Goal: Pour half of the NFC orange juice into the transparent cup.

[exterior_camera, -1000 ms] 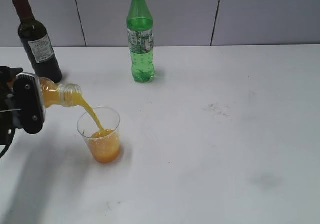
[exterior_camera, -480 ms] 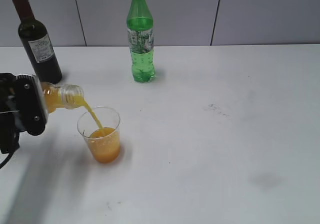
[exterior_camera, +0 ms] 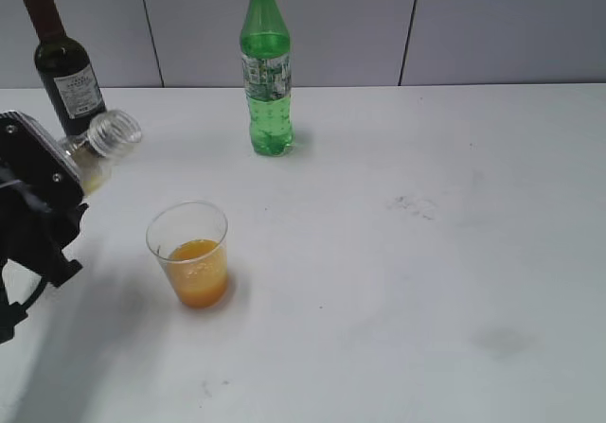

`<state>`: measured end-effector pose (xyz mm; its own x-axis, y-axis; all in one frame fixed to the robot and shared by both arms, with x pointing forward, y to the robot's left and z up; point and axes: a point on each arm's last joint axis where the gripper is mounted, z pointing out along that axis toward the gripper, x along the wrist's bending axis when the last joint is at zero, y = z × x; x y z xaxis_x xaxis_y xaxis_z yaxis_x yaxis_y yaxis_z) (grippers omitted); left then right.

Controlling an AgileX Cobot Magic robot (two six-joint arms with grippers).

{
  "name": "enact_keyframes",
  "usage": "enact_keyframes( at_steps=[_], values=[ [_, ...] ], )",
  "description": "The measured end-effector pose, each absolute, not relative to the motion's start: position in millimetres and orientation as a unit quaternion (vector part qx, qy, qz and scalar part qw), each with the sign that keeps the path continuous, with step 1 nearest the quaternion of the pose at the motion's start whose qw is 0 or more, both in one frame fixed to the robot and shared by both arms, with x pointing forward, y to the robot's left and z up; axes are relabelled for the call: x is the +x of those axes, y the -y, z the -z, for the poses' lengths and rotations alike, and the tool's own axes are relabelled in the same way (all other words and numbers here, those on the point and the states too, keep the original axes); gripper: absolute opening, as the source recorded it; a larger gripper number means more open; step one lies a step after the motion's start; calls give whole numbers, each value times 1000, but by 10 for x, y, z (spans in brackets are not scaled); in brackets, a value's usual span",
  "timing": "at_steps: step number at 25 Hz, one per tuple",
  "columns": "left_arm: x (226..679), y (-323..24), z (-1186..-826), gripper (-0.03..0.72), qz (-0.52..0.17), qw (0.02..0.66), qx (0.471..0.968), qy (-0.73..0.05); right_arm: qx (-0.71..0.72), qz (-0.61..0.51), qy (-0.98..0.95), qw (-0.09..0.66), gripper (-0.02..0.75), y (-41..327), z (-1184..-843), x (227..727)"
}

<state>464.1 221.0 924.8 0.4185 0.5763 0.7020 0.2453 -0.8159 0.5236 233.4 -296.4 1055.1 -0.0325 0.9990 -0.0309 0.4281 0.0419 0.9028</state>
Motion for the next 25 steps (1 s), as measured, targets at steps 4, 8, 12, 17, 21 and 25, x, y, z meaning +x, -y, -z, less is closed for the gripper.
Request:
enact_keyframes(
  at_steps=[4, 8, 12, 17, 21, 25],
  values=[
    [4683, -2154, -9339, 470, -478, 283, 760, -338, 582, -375, -613, 381, 573, 2964, -10551, 2334],
    [4727, -2141, -9448, 470, -450, 409, 658, -444, 582, -375, -613, 381, 573, 2964, -10551, 2334],
    [4794, -2200, -9463, 470, -432, 466, 605, -481, 582, -375, -613, 381, 573, 2964, -10551, 2334],
    [4872, -2279, -9359, 470, -410, 481, 599, -492, 582, -375, -613, 381, 573, 2964, -10551, 2334],
    [5015, -2318, -9230, 470, -398, 493, 605, -482, 582, -375, -613, 381, 573, 2964, -10551, 2334],
    [5299, -2233, -9068, 470, -391, 508, 624, -447, 582, -375, -613, 381, 573, 2964, -10551, 2334]
  ],
)
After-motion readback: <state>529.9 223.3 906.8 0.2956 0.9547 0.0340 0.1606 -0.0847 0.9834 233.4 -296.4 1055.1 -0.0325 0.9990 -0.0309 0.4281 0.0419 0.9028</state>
